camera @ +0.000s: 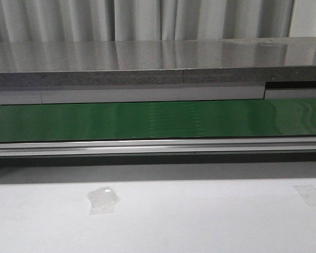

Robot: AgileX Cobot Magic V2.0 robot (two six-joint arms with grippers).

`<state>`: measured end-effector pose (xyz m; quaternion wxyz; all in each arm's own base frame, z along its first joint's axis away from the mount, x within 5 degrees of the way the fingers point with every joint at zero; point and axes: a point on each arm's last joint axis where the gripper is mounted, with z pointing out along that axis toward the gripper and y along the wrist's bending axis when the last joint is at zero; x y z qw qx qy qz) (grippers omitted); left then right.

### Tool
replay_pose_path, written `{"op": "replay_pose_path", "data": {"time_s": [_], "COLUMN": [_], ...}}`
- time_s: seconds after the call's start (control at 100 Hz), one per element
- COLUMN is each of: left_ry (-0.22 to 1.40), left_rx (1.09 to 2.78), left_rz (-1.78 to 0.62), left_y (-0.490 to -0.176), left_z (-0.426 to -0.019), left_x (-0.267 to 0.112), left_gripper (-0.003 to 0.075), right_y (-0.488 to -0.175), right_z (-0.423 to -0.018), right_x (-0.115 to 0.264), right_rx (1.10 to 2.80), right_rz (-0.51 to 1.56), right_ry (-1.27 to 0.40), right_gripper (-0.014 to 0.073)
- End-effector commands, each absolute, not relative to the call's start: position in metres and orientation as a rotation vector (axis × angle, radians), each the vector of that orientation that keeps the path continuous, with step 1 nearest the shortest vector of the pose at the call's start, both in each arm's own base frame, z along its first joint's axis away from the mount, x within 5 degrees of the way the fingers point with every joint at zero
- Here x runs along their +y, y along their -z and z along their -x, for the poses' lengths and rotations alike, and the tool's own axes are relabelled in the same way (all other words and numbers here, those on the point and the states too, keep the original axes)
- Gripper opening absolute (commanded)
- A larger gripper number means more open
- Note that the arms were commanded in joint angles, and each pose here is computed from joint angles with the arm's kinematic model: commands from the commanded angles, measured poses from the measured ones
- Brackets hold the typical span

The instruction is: Move button from left to right

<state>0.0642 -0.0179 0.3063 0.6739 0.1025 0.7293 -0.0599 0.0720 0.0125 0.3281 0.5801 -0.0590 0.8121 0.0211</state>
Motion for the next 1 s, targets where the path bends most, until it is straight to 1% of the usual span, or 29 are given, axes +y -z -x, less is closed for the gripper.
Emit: {"op": "replay_pose_path", "data": {"time_s": [0.0, 0.06, 0.13, 0.18, 0.2, 0.25, 0.33, 0.37, 0.99], "left_ry": [0.136, 0.136, 0.136, 0.136, 0.136, 0.136, 0.136, 0.136, 0.136], "left_rx": [1.558, 1.558, 1.558, 1.558, 1.558, 1.558, 1.558, 1.558, 1.558], "left_rz": [-0.199, -0.199, -0.199, -0.199, -0.199, -0.199, -0.199, -0.199, -0.199], "left_y": [-0.3208, -0.3208, -0.3208, -0.3208, -0.3208, -0.3208, -0.3208, -0.3208, -0.3208], "left_z": [-0.0647, -0.0647, -0.0647, -0.0647, -0.0647, -0.0647, -0.0647, -0.0647, -0.0647], "left_x": [-0.0164, -0.0164, -0.0164, -0.0164, -0.0164, -0.0164, -0.0164, -0.0164, -0.0164], "left_gripper": [-0.002, -0.002, -0.002, -0.002, -0.002, -0.002, -0.002, -0.002, -0.002], "right_y": [-0.3384, -0.3381, -0.3381, -0.3381, -0.3381, -0.3381, -0.3382, -0.3385, -0.3386], "right_z": [-0.0718, -0.0717, -0.0717, -0.0717, -0.0717, -0.0717, -0.0717, -0.0718, -0.0718], "right_x": [0.0127, 0.0129, 0.0129, 0.0129, 0.0129, 0.0129, 0.0128, 0.0126, 0.0126], "right_rx": [1.832, 1.836, 1.836, 1.836, 1.836, 1.836, 1.835, 1.831, 1.83], "right_rz": [0.125, 0.127, 0.127, 0.127, 0.127, 0.127, 0.126, 0.124, 0.123], "right_ry": [-0.05, -0.052, -0.052, -0.052, -0.052, -0.052, -0.052, -0.05, -0.05], "right_gripper": [0.0442, 0.0412, 0.0319, 0.0213, 0.0184, 0.0069, -0.0076, -0.0063, -0.0068]}}
